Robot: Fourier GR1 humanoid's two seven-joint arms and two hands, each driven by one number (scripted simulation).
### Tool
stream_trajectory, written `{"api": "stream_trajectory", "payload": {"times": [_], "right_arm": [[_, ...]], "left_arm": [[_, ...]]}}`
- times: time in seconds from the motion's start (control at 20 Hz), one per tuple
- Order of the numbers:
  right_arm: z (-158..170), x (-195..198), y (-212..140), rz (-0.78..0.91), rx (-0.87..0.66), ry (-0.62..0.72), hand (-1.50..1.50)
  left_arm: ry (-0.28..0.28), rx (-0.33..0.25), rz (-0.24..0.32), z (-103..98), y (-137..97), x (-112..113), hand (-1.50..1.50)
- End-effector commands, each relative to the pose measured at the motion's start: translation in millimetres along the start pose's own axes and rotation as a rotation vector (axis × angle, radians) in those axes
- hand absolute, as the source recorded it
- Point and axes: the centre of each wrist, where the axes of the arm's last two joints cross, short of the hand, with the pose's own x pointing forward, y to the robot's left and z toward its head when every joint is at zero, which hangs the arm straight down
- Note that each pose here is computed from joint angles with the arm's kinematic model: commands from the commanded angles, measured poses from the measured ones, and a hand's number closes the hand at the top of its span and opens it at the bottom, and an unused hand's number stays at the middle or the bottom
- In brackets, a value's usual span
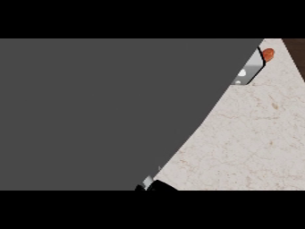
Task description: Pick up the bottled water, place it into the cabinet and close the cabinet
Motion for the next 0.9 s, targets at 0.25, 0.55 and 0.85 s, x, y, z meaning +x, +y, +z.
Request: {"api": "stream_trajectory", "payload": {"times": [0.25,0.55,0.85], "right_arm": [[-83.4,2.5,14.6,-0.088,-0.155,0.040,1.50],[-124.6,11.2,5.3,-0.100,-0.036,0.064,1.50],[-131.1,-20.5,-23.6,-0.168,0.225,0.194,1.50]], "left_arm": [[-0.012,-0.044,0.034,-8.2,-4.8,28.3,-1.50],[-0.023,-0.004,-0.001,-11.9,-2.3,46.3,-1.50],[-0.044,0.015,-0.004,-0.4,15.1,47.7,-1.50]]}}
